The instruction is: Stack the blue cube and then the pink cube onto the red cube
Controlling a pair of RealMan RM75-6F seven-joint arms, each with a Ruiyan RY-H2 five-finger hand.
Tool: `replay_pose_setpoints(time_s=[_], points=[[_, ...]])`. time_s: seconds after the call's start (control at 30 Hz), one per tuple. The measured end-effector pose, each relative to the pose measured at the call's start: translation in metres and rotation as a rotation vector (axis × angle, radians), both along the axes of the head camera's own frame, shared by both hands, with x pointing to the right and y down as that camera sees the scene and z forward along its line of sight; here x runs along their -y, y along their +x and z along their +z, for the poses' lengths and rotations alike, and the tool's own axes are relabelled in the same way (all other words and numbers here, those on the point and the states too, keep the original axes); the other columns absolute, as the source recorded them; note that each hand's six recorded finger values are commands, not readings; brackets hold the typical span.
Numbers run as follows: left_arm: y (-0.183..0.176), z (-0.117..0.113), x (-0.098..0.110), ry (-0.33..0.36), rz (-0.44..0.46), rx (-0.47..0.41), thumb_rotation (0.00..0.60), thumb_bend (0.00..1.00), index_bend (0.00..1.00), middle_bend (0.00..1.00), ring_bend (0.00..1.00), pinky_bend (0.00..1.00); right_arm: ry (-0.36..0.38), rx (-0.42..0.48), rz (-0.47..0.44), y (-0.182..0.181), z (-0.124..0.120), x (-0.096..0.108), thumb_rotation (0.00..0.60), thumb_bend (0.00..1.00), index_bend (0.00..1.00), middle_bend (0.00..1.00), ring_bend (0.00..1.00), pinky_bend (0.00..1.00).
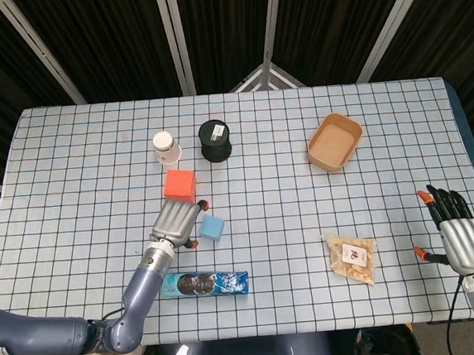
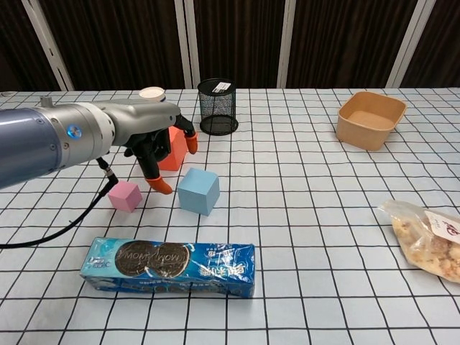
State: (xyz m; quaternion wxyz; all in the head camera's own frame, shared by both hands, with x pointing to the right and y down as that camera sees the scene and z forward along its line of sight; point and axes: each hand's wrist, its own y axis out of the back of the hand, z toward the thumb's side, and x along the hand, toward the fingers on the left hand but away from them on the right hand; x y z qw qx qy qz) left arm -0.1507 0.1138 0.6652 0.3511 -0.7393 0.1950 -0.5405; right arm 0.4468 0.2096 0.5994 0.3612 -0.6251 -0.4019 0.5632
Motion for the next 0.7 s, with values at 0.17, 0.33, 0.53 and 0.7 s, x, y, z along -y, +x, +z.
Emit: replay_pose_setpoints(time_s=[0.17, 0.33, 0.53, 0.7], points=[[0.004, 0.002, 0.001, -0.002, 0.002, 0.004, 0.6, 0.2, 0.3, 0.84, 0.69, 0.73, -0.004, -0.001, 0.0, 0.0, 0.001, 0.0, 0.6, 0.09, 0.0, 0.04, 0.03, 0.04], [0.006, 0.008, 0.001, -0.011, 0.005, 0.013, 0.6, 0.2, 0.29, 0.84, 0.69, 0.73, -0.009, -0.005, 0.001, 0.0, 0.002, 0.0, 0.6, 0.09, 0.0, 0.04, 0.03, 0.04], [0.009, 0.015, 0.001, -0.024, 0.007, 0.012, 0.6, 0.2, 0.29, 0.84, 0.69, 0.73, -0.012, -0.01, 0.004, 0.001, 0.004, 0.0, 0.6, 0.09, 0.0, 0.04, 0.03, 0.04], [0.012, 0.021, 0.001, -0.033, 0.015, 0.011, 0.6, 0.22, 0.29, 0.84, 0.69, 0.73, -0.016, -0.013, 0.006, 0.002, 0.005, 0.0, 0.6, 0.09, 0.0, 0.04, 0.03, 0.04]])
